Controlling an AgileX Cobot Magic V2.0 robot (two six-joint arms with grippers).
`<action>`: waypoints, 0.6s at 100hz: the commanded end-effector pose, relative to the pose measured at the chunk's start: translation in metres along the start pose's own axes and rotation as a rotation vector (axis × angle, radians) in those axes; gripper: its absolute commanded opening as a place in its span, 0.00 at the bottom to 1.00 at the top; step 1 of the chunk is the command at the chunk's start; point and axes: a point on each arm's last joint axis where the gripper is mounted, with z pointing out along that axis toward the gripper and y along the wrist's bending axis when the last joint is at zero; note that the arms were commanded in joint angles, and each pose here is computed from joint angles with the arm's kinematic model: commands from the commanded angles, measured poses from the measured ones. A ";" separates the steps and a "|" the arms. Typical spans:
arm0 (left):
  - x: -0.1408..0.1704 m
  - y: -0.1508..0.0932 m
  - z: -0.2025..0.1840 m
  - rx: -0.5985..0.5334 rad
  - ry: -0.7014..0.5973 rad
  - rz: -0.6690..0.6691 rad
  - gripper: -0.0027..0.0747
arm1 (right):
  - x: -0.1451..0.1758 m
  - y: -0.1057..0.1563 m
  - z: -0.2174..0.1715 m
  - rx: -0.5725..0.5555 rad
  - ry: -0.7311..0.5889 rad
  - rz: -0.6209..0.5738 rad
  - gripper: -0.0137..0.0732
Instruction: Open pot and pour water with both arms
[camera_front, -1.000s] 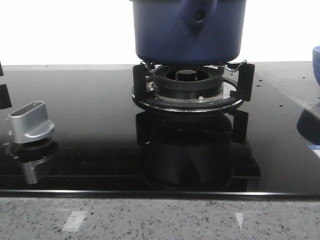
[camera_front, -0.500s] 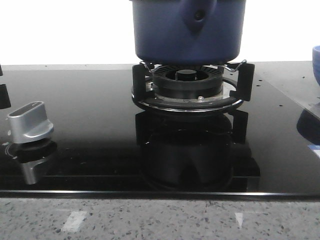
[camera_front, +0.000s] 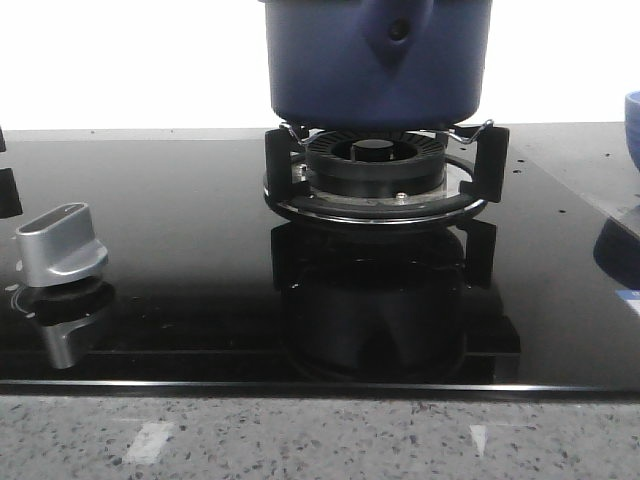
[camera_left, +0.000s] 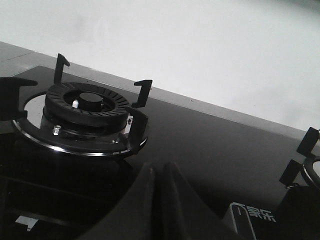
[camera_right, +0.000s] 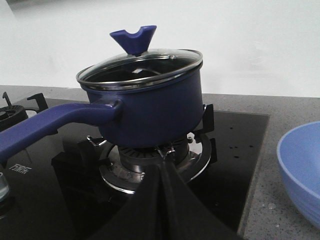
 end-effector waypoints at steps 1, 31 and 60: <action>-0.007 -0.001 0.000 0.036 -0.133 -0.007 0.01 | -0.009 0.000 0.000 0.011 -0.036 0.008 0.09; 0.009 0.003 -0.003 0.032 -0.093 0.015 0.01 | -0.009 -0.001 0.000 0.013 -0.036 0.008 0.09; 0.011 0.003 -0.003 0.029 -0.077 0.016 0.01 | -0.009 -0.001 0.000 0.013 -0.036 0.008 0.09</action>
